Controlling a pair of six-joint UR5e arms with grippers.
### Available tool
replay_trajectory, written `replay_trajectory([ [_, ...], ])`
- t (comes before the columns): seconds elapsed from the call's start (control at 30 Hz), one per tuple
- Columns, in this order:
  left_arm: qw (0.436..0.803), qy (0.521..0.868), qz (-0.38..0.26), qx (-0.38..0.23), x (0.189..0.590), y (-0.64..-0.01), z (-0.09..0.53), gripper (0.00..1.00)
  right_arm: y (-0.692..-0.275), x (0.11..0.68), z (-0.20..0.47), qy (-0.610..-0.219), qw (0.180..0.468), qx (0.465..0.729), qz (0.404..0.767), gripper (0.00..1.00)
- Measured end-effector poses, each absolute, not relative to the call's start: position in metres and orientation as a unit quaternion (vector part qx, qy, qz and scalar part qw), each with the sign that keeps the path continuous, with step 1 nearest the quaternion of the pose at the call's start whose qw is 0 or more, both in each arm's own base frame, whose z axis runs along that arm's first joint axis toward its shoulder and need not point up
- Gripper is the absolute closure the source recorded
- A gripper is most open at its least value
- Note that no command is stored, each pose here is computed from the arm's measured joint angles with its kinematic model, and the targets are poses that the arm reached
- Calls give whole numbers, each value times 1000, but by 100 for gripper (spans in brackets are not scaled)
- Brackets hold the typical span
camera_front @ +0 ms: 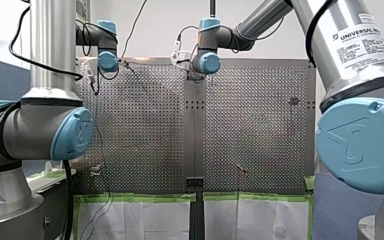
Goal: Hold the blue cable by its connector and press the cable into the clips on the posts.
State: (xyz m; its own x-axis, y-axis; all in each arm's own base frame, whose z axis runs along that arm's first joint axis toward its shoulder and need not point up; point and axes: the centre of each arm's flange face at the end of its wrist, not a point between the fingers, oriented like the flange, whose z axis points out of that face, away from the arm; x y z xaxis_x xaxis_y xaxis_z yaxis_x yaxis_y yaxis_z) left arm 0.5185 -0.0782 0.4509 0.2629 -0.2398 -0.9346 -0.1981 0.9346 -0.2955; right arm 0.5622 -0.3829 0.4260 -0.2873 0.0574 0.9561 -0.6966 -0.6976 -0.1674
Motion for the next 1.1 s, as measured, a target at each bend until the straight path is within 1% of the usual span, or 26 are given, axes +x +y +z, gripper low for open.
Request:
replay_trajectory([
  [0.1,775,605,-16,-182,524,-75,453,100,-387,561,428,-295,254,539,747,100],
  [0.33,770,613,-20,-177,540,-68,443,100,-401,557,437,-294,261,530,751,100],
  [0.5,767,617,-20,-175,549,-62,438,100,-411,558,436,-293,262,530,751,100],
  [0.8,769,616,-25,-168,555,-53,438,100,-431,574,420,-293,255,544,744,100],
  [0.93,766,622,-27,-163,564,-51,434,100,-439,582,410,-295,248,556,737,100],
  [1.1,762,627,-34,-156,575,-47,427,100,-451,590,399,-301,244,563,730,100],
])
